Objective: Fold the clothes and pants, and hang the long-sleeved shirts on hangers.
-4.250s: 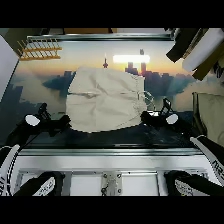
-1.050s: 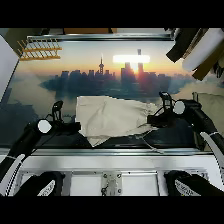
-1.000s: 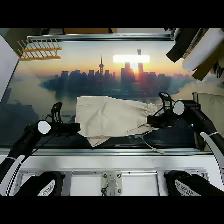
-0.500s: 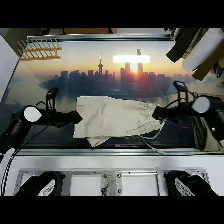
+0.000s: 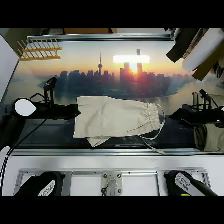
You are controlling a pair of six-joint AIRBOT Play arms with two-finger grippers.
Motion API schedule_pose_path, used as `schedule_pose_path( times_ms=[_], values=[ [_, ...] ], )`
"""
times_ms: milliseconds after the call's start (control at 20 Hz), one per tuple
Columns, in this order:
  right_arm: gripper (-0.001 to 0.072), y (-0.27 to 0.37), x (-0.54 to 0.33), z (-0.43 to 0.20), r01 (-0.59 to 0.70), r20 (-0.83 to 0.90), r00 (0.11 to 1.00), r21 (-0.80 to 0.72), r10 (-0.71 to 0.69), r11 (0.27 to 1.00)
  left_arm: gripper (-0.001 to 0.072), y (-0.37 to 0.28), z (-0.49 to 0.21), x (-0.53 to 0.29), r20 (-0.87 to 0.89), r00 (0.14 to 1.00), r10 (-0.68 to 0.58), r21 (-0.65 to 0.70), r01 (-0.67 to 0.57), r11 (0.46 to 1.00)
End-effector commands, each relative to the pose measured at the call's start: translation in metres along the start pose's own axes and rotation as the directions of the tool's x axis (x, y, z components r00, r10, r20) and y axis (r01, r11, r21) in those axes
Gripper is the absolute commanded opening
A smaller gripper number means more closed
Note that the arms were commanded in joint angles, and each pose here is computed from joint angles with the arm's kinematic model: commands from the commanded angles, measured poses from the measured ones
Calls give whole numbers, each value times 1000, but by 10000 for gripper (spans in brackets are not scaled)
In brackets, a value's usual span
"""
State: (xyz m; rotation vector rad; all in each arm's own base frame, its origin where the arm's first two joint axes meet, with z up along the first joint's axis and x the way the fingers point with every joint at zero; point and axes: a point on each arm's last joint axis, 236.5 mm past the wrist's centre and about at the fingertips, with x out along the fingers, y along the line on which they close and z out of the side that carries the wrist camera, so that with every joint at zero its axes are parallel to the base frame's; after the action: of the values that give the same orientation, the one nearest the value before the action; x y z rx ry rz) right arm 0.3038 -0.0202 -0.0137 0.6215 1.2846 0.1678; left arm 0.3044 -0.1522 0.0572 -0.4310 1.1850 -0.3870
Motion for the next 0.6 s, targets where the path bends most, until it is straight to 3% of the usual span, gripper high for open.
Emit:
schedule_pose_path(
  times_ms=[0,200,550],
  values=[
    [715,-16,37,8,-172,-28,985,-8,172,985,4,-38,-4,8,9,997,-77,48,77,996],
    [714,2,81,13,-313,-58,948,-7,312,950,4,-83,-7,19,54,988,-147,108,140,984],
    [713,34,134,-2,-305,-149,945,-77,291,949,4,-95,-13,21,50,985,-166,94,160,983]
  ],
)
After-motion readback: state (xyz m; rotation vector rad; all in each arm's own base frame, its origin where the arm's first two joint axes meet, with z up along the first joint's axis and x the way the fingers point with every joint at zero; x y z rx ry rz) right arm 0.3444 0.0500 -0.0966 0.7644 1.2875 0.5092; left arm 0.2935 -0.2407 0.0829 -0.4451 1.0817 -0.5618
